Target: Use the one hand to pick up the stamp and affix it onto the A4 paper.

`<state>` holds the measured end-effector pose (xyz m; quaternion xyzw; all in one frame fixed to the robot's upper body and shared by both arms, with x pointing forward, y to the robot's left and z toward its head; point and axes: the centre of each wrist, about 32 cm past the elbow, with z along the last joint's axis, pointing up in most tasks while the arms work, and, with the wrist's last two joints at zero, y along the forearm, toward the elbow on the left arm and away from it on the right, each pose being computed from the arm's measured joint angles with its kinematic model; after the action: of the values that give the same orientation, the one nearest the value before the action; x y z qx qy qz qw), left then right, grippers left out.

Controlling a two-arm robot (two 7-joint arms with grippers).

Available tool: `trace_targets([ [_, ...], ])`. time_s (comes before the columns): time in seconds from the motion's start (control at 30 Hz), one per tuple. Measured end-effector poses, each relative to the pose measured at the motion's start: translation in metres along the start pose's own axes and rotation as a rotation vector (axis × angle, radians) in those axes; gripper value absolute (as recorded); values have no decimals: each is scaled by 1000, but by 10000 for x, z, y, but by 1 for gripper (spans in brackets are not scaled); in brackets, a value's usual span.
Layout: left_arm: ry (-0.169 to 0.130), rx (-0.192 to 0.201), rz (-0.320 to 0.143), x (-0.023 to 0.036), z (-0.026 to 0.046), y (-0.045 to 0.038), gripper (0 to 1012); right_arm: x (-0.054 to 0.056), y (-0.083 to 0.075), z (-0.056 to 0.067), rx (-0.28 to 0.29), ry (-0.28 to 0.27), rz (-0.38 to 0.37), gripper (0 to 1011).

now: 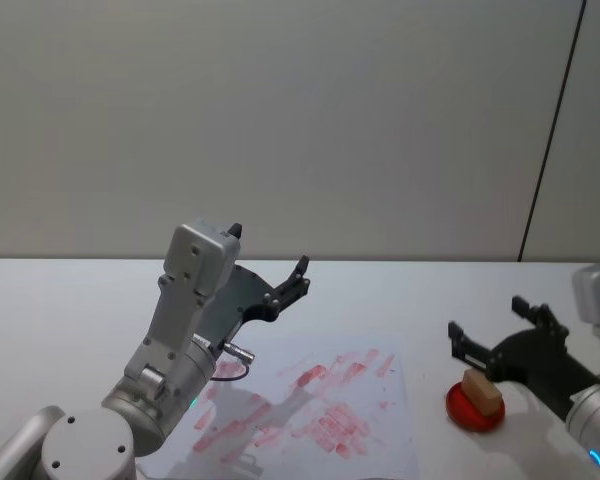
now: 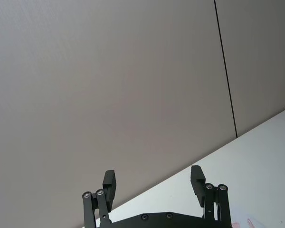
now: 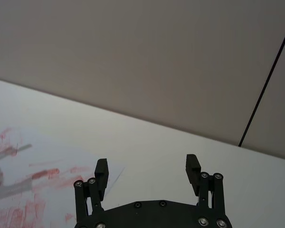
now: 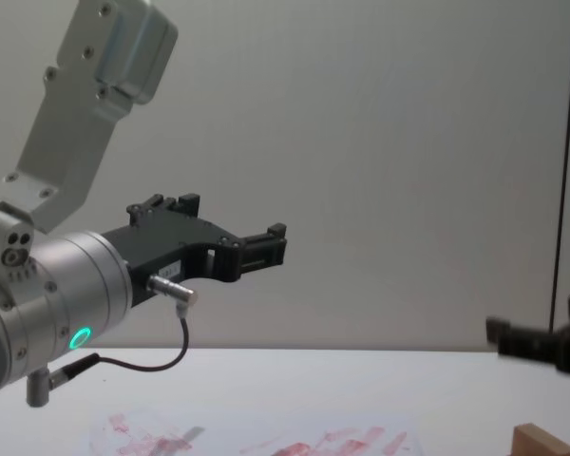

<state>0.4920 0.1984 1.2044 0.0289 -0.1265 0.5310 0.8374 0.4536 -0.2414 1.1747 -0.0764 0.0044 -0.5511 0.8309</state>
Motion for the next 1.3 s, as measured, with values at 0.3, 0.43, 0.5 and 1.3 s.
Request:
trace_targets([
  [0.3, 0, 0, 0, 0, 0, 0, 1003, -52, -74, 105, 146, 26, -49, 1001],
  [0.43, 0, 0, 0, 0, 0, 0, 1003, -63, -89, 125, 176, 33, -59, 1001],
  [0.5, 0, 0, 0, 0, 0, 0, 1003, -66, -94, 131, 184, 35, -63, 1001],
  [1.3, 0, 0, 0, 0, 0, 0, 1002, -68, -96, 135, 189, 36, -64, 1001],
])
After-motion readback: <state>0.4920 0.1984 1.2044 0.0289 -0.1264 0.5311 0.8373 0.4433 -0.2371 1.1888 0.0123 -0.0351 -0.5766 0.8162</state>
